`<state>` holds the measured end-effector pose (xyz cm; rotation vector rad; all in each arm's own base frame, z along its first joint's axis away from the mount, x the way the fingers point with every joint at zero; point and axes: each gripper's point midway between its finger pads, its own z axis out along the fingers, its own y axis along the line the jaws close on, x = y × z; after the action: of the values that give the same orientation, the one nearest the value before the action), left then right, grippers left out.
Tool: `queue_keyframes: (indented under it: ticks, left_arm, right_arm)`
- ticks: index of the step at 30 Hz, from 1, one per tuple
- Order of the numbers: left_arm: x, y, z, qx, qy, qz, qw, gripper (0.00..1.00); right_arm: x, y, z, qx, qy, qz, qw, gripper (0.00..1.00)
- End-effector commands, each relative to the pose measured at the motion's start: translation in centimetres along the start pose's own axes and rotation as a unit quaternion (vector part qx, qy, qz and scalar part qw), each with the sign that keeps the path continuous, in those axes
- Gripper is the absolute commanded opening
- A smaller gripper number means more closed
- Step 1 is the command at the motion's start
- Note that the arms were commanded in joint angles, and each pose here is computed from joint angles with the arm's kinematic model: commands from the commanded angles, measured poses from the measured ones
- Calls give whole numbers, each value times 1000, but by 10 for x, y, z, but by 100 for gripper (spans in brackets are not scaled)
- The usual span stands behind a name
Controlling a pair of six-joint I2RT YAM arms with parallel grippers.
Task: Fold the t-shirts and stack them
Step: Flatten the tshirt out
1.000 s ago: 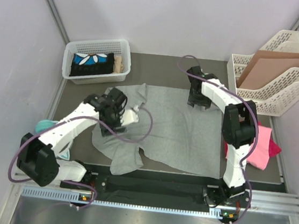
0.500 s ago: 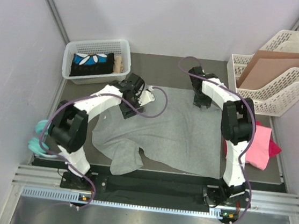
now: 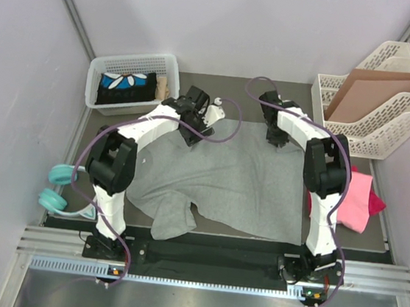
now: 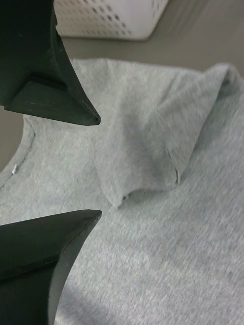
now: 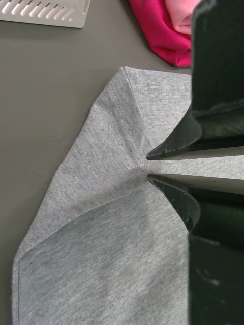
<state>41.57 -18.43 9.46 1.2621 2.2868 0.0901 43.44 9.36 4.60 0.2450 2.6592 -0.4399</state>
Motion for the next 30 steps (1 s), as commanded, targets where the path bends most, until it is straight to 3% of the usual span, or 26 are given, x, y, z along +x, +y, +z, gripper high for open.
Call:
queue_keyframes:
  ticks: [1, 7, 12, 25, 28, 30]
  left_arm:
    - [6, -25, 14, 56, 8, -20, 998, 72]
    - [16, -38, 28, 66, 20, -22, 997, 72]
    - [12, -35, 37, 62, 21, -26, 998, 73]
    - [7, -21, 55, 34, 29, -29, 999, 68]
    - [8, -22, 55, 38, 32, -25, 998, 64]
    - [8, -21, 55, 37, 34, -19, 999, 49]
  right_arm:
    - [-2, -6, 7, 6, -3, 9, 1000, 18]
    - [-3, -5, 5, 3, -5, 11, 1000, 17]
    - [-1, -7, 3, 1, -8, 15, 1000, 6]
    - [3, -11, -1, 0, -11, 12, 1000, 5]
    - [3, -10, 0, -1, -12, 11, 1000, 5]
    - [4, -9, 1, -1, -10, 10, 1000, 5]
